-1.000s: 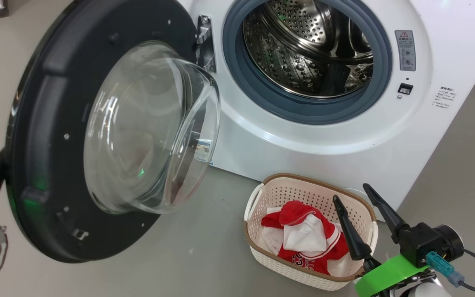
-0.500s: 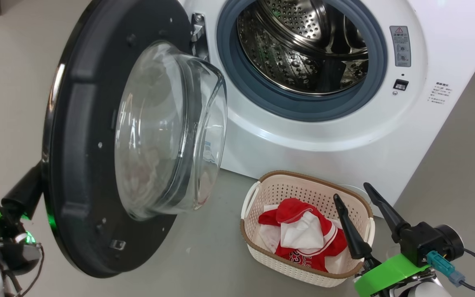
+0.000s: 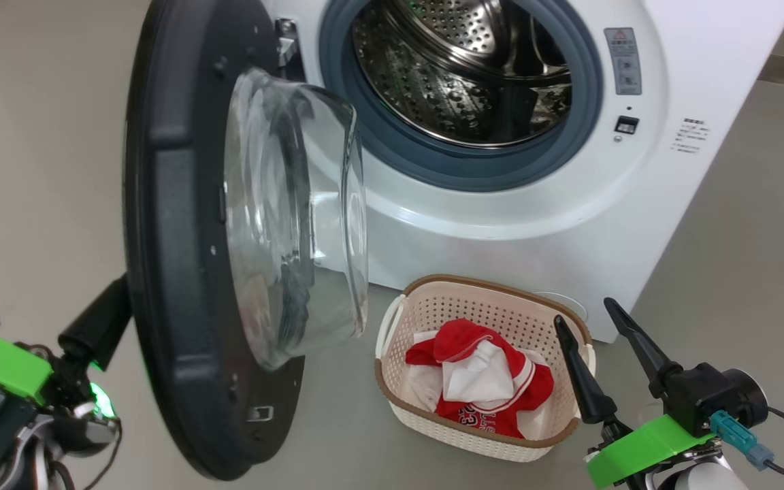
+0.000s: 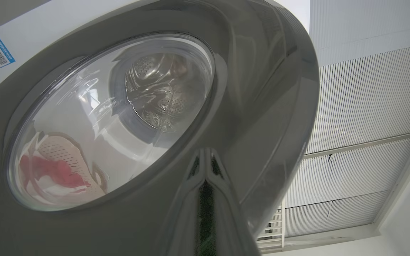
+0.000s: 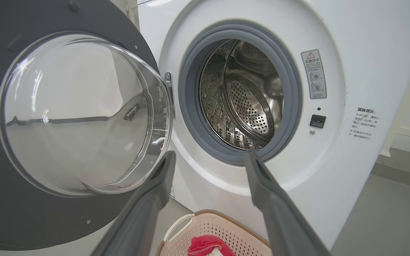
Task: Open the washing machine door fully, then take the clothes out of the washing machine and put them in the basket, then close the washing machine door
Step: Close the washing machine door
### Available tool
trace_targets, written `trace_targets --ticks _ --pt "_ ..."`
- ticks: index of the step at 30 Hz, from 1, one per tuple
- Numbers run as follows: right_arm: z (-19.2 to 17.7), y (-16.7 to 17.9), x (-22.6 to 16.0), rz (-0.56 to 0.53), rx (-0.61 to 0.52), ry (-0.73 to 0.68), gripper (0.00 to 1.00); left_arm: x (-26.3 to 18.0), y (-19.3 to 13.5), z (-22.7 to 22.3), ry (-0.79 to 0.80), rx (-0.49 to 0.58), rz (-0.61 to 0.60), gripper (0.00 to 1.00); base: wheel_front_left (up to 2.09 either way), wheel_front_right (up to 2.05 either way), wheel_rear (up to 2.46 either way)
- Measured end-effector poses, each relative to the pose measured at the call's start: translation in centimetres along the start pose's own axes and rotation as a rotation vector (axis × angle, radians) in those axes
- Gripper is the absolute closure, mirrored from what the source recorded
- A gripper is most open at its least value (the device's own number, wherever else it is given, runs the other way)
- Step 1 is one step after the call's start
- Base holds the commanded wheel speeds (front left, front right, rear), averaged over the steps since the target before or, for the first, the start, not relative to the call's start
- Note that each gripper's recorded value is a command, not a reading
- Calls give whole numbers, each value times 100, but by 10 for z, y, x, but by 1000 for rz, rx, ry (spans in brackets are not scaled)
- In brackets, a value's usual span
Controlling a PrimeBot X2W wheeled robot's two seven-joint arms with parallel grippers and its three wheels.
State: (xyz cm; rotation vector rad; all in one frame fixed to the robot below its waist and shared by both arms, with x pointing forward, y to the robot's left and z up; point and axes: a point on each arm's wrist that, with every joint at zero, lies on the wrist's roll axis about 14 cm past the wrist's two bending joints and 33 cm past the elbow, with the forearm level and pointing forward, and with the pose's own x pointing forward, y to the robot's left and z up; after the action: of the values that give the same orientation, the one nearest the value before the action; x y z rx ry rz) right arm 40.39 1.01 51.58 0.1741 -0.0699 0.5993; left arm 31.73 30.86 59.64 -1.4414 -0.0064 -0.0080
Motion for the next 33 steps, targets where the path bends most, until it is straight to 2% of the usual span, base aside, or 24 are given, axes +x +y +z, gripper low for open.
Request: trace_targets --ticks 19,33 --pt "5 -33 -22 -112 -3 -12 0 30 -15 -66 168 -46 -55 100 0 0 0" --pt "8 -60 -44 -210 -10 -16 0 57 -10 -108 274 -91 -61 100 0 0 0"
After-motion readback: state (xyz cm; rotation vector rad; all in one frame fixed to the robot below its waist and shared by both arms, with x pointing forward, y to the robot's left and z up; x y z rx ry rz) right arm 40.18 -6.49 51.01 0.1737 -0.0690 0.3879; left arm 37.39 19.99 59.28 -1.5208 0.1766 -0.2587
